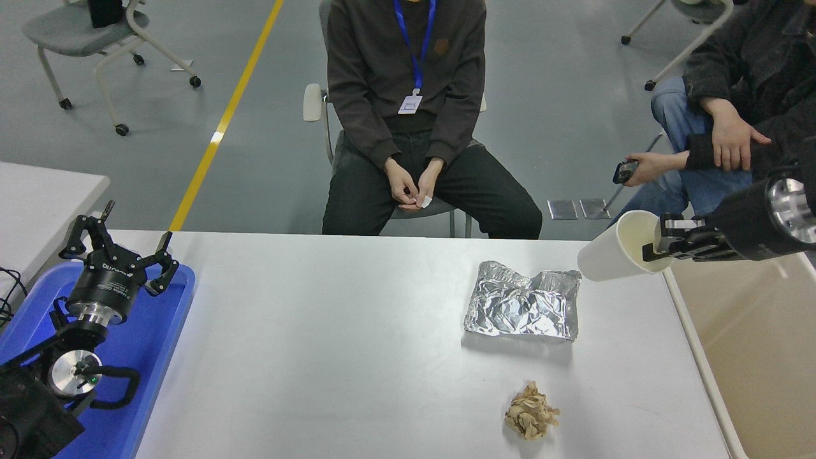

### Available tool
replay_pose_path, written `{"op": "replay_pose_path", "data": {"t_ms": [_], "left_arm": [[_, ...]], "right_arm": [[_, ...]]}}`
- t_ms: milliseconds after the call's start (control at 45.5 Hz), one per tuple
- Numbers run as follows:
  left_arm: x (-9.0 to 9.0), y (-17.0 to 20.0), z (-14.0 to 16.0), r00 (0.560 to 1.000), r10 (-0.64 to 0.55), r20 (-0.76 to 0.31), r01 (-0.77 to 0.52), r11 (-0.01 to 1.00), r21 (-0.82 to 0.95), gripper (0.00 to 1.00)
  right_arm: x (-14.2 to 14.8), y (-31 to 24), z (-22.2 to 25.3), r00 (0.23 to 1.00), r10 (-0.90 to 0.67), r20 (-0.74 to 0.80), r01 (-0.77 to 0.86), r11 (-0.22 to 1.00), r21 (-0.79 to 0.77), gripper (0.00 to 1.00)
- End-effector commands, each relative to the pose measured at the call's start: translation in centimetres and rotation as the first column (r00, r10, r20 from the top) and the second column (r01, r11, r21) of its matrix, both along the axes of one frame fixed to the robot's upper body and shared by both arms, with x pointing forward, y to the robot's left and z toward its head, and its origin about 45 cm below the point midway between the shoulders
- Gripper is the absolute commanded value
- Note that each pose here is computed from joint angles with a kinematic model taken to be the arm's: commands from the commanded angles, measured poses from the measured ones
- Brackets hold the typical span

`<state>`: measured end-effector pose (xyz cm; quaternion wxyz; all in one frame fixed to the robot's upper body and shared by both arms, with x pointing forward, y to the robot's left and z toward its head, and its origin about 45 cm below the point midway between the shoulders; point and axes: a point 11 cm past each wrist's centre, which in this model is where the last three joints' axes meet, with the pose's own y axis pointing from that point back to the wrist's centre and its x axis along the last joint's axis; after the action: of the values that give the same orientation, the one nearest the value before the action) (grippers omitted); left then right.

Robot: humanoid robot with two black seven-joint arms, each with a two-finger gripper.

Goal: Clean the table surface

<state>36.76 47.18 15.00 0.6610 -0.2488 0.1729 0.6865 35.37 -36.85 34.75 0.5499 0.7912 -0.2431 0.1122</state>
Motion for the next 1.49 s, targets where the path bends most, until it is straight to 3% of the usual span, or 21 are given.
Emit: {"op": "replay_pose_path", "data": {"t_ms": [0,286,681,945,1473], "left_arm": [[0.0,0.0,0.0,1.000,0.000,0.000,0.000,1.000,0.000,1.00],[0.0,0.0,0.0,1.000,0.000,0.000,0.000,1.000,0.000,1.00],[0.0,0.0,0.0,1.000,0.001,0.001,-0.001,1.000,0.000,1.00],[0.0,0.0,0.0,1.000,0.000,0.000,0.000,1.000,0.000,1.00],[0.0,0.0,0.0,1.000,-0.001,0.001,0.001,1.000,-0.001,1.00]], "right_arm": [[-1.2,-6.2,0.3,0.987,-0.159,0.032,0.158,0.987,0.020,0.00],[-0.8,-12.5,-0.3,0.943,-0.324,0.078,0.324,0.946,0.024,0.00],[-0.7,-19.0,-5.1,0.870,-0.482,0.103,0.485,0.875,-0.002,0.00],[-2.1,-23.1,-9.2,0.776,-0.622,0.103,0.623,0.782,0.026,0.00],[-5.3,-27.5,-15.3,0.678,-0.717,0.161,0.734,0.673,-0.090,0.00]]}}
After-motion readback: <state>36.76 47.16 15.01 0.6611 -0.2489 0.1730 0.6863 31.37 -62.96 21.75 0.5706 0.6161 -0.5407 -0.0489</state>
